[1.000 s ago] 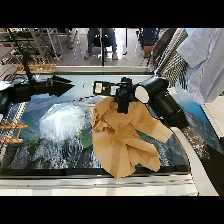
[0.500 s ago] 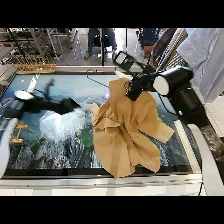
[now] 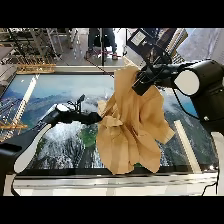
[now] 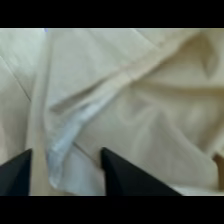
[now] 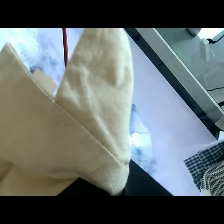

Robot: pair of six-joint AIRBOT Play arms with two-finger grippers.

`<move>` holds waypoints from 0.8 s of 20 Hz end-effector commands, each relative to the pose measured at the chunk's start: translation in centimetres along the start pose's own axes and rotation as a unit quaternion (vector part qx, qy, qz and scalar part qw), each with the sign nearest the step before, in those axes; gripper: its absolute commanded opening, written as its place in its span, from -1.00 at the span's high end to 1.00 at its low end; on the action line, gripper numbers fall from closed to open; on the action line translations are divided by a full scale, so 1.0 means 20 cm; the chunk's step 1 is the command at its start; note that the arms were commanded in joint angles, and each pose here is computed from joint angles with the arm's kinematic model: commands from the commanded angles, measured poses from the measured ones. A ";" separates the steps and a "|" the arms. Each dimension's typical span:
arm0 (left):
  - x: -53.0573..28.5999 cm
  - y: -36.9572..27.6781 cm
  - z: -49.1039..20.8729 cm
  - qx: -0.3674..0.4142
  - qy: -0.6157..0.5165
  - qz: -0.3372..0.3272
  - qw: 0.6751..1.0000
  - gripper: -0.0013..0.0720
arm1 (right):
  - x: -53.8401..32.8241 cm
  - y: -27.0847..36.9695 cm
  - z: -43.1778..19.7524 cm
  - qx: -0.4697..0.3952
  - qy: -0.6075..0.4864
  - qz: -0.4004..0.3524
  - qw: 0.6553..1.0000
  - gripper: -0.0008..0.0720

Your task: Fold the clothes and pants, and hang the long-sleeved shirts on hangers.

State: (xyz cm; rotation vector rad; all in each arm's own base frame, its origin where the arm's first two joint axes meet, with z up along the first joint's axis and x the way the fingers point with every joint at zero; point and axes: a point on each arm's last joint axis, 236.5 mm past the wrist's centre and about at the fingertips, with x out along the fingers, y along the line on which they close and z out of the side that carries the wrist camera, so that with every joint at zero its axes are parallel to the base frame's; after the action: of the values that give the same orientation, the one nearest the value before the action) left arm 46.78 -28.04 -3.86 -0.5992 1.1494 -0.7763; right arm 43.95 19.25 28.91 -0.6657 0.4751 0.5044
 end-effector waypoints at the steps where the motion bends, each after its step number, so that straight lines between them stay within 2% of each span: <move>1: 0.03 0.00 0.19 -0.030 -0.084 0.001 0.996 -0.07 | -0.03 0.03 0.03 0.011 -0.013 0.015 1.000 0.90; 2: 0.02 -0.01 0.21 -0.034 -0.091 -0.002 0.995 0.06 | -0.03 0.04 0.03 0.013 -0.015 0.019 1.000 0.90; 5: 0.03 -0.06 0.19 -0.046 -0.081 -0.025 0.995 0.64 | -0.03 0.08 0.04 0.019 -0.018 0.036 0.999 0.90; 7: 0.03 -0.08 0.13 -0.038 -0.057 -0.030 0.997 0.65 | -0.04 0.10 0.03 0.021 -0.014 0.042 0.999 0.90; 8: 0.03 -0.08 0.10 -0.033 -0.044 -0.031 0.998 0.82 | -0.06 0.09 0.04 0.021 -0.016 0.042 0.999 0.90; 10: 0.03 -0.10 0.06 -0.025 -0.025 -0.040 0.999 0.93 | -0.11 0.08 0.06 0.022 -0.025 0.037 0.999 0.90; 13: -0.01 -0.15 0.06 -0.013 -0.022 -0.063 0.998 0.93 | -0.19 0.07 0.06 0.022 -0.030 0.036 0.999 0.90; 16: -0.24 -0.25 0.33 0.029 -0.084 -0.080 0.993 0.94 | -0.20 0.23 -0.12 0.000 0.047 0.101 0.994 0.91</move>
State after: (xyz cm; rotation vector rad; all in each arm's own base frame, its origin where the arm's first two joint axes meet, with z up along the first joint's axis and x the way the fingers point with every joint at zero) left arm 48.78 -28.72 0.60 -0.7098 1.0371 -0.8443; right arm 40.10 19.90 29.85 -0.6065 0.5078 0.5965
